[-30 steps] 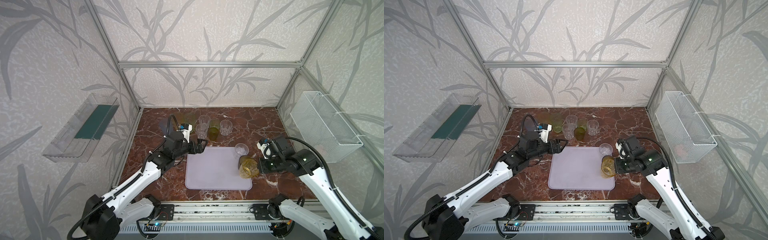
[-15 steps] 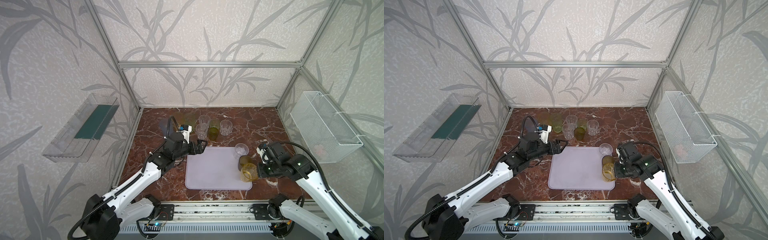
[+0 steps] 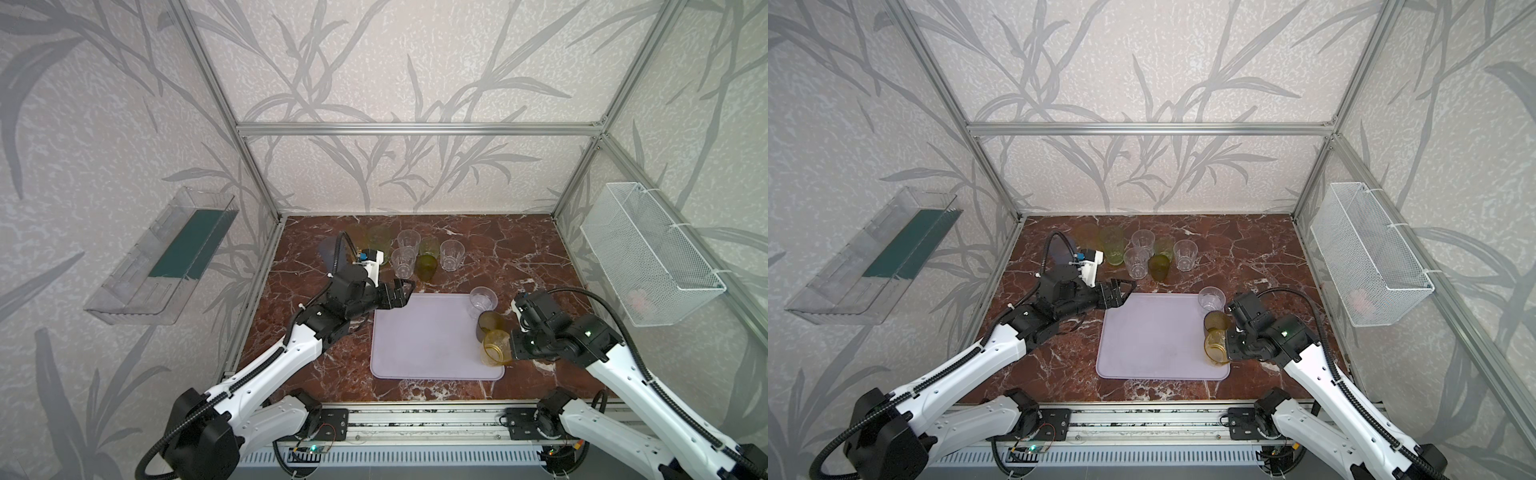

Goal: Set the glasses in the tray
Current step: 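Lower the yellow glass onto the tray beside the olive glass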

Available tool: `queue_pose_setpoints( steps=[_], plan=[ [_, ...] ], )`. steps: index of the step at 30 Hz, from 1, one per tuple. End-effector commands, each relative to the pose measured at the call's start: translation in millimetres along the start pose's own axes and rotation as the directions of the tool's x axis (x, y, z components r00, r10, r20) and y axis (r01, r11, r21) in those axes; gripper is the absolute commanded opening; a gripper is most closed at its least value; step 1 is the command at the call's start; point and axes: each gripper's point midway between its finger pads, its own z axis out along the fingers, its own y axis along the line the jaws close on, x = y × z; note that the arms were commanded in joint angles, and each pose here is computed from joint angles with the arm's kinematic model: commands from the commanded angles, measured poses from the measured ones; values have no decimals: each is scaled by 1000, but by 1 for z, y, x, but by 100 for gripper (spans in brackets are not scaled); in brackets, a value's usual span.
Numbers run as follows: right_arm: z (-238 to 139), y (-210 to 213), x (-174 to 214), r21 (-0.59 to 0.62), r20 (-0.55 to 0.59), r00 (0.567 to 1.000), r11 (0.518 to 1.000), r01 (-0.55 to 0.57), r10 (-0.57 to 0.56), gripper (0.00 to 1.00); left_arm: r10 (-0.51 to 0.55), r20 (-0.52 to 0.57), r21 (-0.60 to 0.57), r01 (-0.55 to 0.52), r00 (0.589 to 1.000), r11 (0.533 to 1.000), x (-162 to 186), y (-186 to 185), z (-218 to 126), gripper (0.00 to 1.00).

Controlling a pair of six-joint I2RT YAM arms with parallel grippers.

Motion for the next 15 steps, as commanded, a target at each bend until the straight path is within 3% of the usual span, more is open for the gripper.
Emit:
queue_pose_setpoints(
  steps=[1,6,15],
  plan=[
    [0,0,-8,16,43,999,999,-34,34,0,18,2,9,-18,1000,1000,0,-2,-2,99],
    [5,-4,-10,76,55,998,997,-33,29,0,21,1,6,-21,1000,1000,0,-1,-1,99],
    [23,0,1,66,6,998,996,-55,54,0,42,-7,-7,-42,999,999,0,0,-2,99]
  ],
)
